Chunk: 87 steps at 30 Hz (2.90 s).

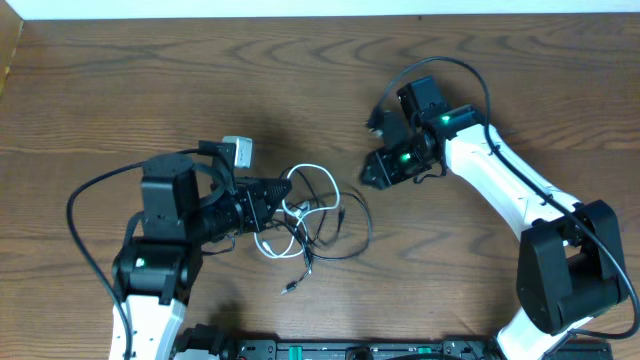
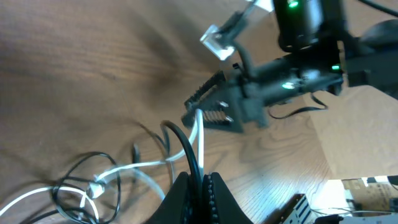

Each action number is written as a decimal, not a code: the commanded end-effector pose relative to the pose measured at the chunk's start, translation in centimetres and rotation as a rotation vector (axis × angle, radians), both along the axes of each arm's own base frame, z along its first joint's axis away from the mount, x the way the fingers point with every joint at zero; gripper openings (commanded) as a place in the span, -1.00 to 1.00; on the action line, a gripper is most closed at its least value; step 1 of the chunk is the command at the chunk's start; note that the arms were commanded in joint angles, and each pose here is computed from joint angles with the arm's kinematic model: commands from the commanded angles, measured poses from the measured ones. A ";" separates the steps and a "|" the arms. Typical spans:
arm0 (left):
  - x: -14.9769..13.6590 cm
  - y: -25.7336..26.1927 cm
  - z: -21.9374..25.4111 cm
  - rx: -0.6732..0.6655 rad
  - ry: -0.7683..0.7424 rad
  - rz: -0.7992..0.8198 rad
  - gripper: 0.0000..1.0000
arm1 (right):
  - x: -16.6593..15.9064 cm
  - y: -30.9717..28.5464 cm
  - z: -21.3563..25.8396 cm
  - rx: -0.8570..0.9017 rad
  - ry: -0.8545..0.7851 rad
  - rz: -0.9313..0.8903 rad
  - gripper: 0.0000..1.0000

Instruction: Untangle cables

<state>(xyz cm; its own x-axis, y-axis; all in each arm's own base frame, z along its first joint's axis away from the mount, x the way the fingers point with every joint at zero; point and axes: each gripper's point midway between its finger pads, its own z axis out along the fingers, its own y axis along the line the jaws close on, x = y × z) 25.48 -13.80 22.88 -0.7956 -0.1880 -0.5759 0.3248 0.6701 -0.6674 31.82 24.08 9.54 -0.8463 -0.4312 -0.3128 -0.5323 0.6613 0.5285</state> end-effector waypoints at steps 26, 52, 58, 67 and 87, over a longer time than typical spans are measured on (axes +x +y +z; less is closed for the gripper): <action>-2.9 -7.1 2.2 -0.280 0.038 -0.446 -0.85 | 1.6 4.9 3.2 0.139 -0.190 0.072 -0.98; -0.7 -5.5 -0.2 -0.164 0.073 -0.282 -0.85 | 2.4 -3.8 0.2 -0.078 -0.079 -0.063 -0.92; -0.7 -5.5 -0.2 -0.164 0.074 -0.282 -0.85 | 0.0 -0.8 2.8 0.173 -0.118 0.172 -0.39; 0.6 -5.8 1.5 -0.272 0.153 -0.193 -0.85 | -0.2 -0.4 5.9 0.331 -0.195 0.236 0.06; 4.7 -4.2 5.1 -0.438 0.167 0.019 -0.85 | 1.6 -3.0 5.8 0.304 -0.201 0.147 0.22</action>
